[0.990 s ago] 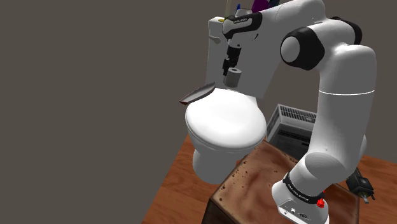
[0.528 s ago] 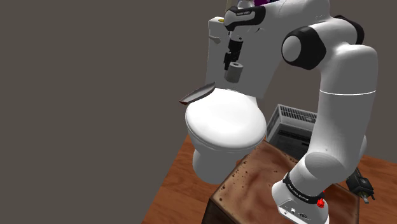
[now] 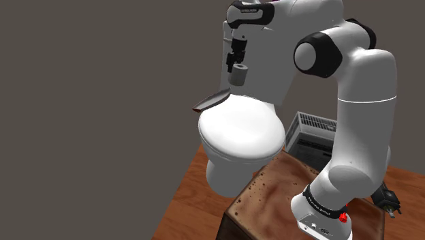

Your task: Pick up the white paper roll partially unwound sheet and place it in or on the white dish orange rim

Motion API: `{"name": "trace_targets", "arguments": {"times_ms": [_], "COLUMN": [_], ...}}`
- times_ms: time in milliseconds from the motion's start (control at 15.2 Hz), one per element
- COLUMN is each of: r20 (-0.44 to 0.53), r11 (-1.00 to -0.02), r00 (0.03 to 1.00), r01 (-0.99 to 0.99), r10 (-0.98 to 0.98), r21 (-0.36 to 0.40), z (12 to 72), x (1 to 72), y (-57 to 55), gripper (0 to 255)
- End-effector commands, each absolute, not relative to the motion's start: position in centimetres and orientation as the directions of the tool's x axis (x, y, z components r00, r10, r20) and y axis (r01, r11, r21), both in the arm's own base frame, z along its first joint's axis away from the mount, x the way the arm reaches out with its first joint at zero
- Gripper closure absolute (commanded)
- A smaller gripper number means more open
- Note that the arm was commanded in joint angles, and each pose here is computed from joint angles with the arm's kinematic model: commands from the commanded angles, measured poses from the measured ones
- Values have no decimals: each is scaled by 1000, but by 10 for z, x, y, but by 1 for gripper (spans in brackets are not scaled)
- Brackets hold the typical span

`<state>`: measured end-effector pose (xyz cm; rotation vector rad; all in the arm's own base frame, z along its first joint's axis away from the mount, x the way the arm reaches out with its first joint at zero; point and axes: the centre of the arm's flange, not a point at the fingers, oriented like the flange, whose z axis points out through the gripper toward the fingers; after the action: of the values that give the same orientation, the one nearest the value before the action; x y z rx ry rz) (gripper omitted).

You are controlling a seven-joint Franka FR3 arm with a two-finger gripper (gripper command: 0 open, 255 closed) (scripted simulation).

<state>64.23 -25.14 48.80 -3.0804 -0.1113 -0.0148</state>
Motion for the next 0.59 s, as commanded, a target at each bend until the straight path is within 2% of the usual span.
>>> {"name": "trace_targets", "arguments": {"times_ms": [0, 330, 528], "r20": [12, 12, 12], "r11": [-996, -996, -996], "r00": [997, 997, 997], "r01": [72, 72, 72], "r10": [71, 71, 71], "r21": [-58, -58, -58], "z": [492, 500, 484], "x": [656, 696, 696], "y": [-229, -168, -168], "gripper": [255, 255, 255]}}
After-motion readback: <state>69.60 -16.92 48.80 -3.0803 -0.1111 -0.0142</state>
